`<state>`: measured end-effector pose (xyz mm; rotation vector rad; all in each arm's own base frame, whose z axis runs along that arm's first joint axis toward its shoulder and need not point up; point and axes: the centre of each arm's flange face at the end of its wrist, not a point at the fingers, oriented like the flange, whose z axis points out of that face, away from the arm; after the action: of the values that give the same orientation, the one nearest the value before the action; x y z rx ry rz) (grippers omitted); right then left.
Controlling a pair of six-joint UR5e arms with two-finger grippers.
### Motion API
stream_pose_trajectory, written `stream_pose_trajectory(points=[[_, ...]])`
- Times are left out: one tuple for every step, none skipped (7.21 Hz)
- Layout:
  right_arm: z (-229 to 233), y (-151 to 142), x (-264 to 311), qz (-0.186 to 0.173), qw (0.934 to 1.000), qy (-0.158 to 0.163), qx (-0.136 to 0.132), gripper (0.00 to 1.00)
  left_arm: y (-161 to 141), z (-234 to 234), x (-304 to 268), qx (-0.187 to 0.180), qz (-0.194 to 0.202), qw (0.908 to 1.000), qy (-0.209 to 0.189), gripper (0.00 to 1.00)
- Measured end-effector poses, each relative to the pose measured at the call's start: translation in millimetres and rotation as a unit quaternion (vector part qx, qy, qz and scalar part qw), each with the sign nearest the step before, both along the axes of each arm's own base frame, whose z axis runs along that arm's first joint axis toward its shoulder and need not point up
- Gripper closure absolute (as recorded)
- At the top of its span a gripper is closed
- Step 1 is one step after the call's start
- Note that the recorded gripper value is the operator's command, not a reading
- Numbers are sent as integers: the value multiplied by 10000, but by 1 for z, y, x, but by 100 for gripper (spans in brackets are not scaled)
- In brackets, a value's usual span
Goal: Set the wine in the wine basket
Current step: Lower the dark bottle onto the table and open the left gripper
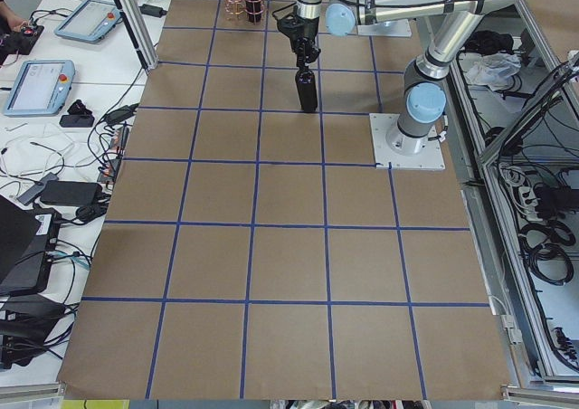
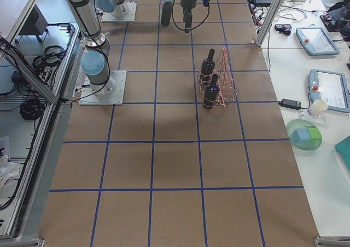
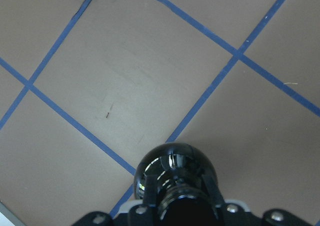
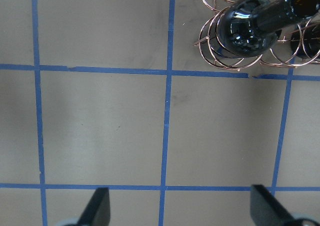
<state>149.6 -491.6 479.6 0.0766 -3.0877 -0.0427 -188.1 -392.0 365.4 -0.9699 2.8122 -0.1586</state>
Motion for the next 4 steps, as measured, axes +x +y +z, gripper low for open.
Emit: stream_pose_trajectory(points=[[0, 0, 0, 0, 10000, 0, -1, 0, 0, 0, 0, 6, 3, 10000, -2, 49], [0, 0, 0, 0, 10000, -1, -1, 0, 0, -1, 0, 15, 5, 10000, -3, 34], [0, 0, 0, 0, 10000, 0, -1, 0, 0, -2, 0, 24, 5, 10000, -5, 23], [0, 0, 0, 0, 10000, 0, -1, 0, 0, -2, 0, 28, 6, 10000, -8, 23]])
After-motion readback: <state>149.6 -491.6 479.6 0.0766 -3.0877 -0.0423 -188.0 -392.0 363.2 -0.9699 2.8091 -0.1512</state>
